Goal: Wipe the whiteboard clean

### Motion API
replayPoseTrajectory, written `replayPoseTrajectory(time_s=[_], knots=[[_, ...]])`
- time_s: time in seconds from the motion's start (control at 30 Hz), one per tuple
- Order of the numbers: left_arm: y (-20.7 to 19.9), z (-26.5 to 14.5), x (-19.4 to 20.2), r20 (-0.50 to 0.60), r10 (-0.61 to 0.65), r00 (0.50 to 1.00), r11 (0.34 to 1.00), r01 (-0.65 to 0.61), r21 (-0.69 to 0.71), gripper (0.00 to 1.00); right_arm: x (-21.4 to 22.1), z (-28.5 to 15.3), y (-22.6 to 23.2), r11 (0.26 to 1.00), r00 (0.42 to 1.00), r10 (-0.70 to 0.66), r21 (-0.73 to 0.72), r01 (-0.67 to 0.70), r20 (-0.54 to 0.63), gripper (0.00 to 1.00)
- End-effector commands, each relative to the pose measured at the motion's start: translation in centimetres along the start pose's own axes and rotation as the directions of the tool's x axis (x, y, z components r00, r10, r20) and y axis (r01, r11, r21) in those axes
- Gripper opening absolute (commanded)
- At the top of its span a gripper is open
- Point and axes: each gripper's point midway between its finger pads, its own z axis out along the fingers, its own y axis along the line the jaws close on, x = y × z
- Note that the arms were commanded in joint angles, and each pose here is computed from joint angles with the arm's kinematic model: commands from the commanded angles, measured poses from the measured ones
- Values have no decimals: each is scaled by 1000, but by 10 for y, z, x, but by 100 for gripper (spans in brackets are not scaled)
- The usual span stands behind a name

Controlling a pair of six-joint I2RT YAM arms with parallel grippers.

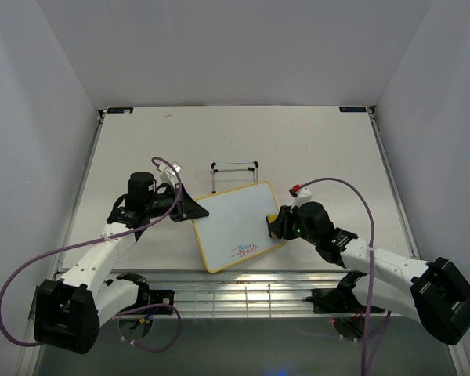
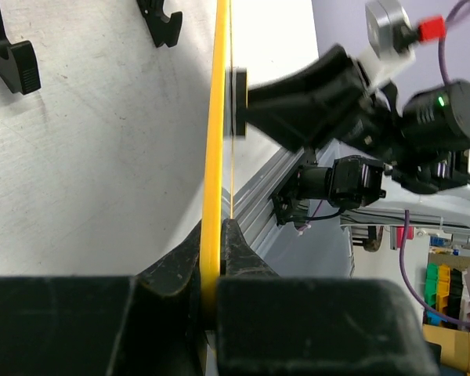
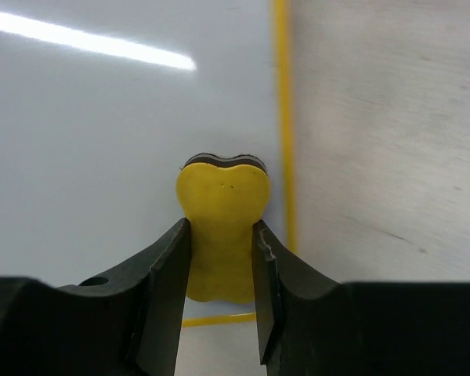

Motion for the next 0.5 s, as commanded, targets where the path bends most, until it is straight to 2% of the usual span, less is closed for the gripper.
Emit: replayPoseTrajectory(time_s=[0.0, 0.13, 0.27, 0.37, 0.47], knots=[[-2, 1, 12, -52, 84, 995, 996, -83, 13, 0, 30, -15, 78, 960, 994, -72, -276, 46, -82, 14], [-1, 1, 12, -51, 81, 995, 997, -81, 10, 0, 27, -24, 129, 934, 994, -111, -340, 110, 17, 13], [0, 1, 12, -52, 79, 996, 997, -79, 7, 0, 36, -33, 180, 901, 984, -163, -397, 176, 67, 13], [-1, 1, 12, -51, 80, 996, 997, -80, 6, 0, 37, -31, 196, 898, 980, -177, -395, 197, 85, 13], [-1, 1, 12, -49, 82, 995, 997, -82, 4, 0, 35, -25, 181, 934, 985, -147, -317, 168, 90, 13]])
